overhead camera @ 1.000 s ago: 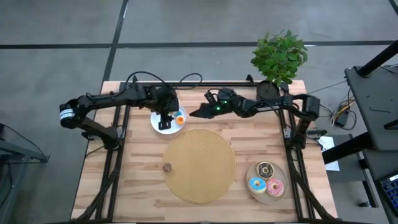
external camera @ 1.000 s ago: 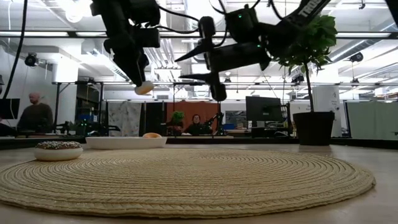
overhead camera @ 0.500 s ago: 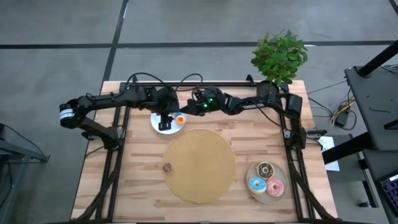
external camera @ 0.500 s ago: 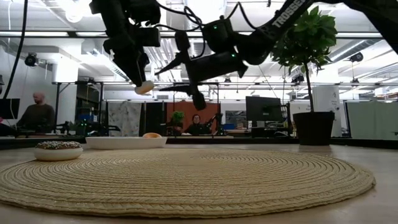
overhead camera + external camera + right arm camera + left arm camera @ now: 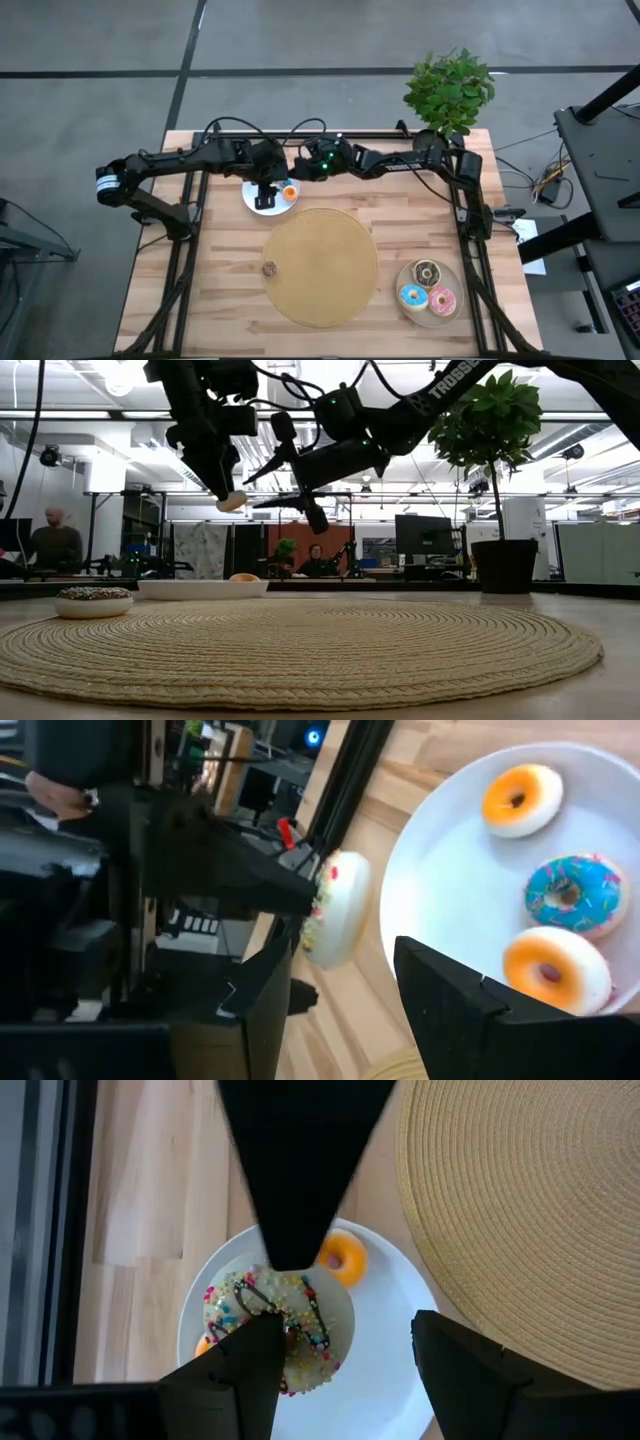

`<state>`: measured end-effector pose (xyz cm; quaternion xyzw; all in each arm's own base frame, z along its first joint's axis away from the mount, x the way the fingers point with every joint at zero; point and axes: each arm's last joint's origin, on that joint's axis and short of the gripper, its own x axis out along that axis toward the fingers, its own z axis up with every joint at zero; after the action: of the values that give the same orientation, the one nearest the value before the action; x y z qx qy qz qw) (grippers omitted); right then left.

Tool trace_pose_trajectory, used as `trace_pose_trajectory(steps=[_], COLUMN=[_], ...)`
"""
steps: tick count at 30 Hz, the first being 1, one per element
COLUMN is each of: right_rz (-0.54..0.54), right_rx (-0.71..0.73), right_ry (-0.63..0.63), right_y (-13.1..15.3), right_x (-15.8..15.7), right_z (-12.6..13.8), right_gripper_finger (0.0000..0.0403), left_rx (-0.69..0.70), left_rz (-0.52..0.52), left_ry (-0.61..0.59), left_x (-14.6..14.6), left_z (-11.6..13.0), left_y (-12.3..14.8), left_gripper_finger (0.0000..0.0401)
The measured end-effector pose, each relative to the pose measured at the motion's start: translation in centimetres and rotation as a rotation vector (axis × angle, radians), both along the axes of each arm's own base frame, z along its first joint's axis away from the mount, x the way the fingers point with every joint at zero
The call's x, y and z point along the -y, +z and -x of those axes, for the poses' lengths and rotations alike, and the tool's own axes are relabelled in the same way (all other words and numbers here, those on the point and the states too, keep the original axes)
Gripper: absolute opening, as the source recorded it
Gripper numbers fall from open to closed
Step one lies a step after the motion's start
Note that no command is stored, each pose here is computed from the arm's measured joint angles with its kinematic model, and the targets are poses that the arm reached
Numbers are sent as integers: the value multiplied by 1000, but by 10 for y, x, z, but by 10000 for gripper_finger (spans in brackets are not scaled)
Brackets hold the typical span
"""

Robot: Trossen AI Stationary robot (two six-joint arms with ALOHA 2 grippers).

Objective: Pick & Place donuts
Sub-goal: Put the small white donut into the white plate

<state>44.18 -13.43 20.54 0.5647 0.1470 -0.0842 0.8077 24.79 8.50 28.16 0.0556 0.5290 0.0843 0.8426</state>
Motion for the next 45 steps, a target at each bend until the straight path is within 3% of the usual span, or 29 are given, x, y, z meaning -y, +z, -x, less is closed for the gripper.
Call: trace_pose_trajectory(steps=[36,45], right_rz=[-3,-1], right_rx=[-5,-7], right_ry=[-52,-55], right_y=[-2,-2], right_x=[4,4], right_z=[1,1], right_gripper_finger=[170,143], left_rx=[24,54], left_rz=[-9,-15], left_ry=[-2,2], left_x=[-3,-4], left_z=[-9,-12], left_y=[-5,-4], left_gripper_finger=[190,190])
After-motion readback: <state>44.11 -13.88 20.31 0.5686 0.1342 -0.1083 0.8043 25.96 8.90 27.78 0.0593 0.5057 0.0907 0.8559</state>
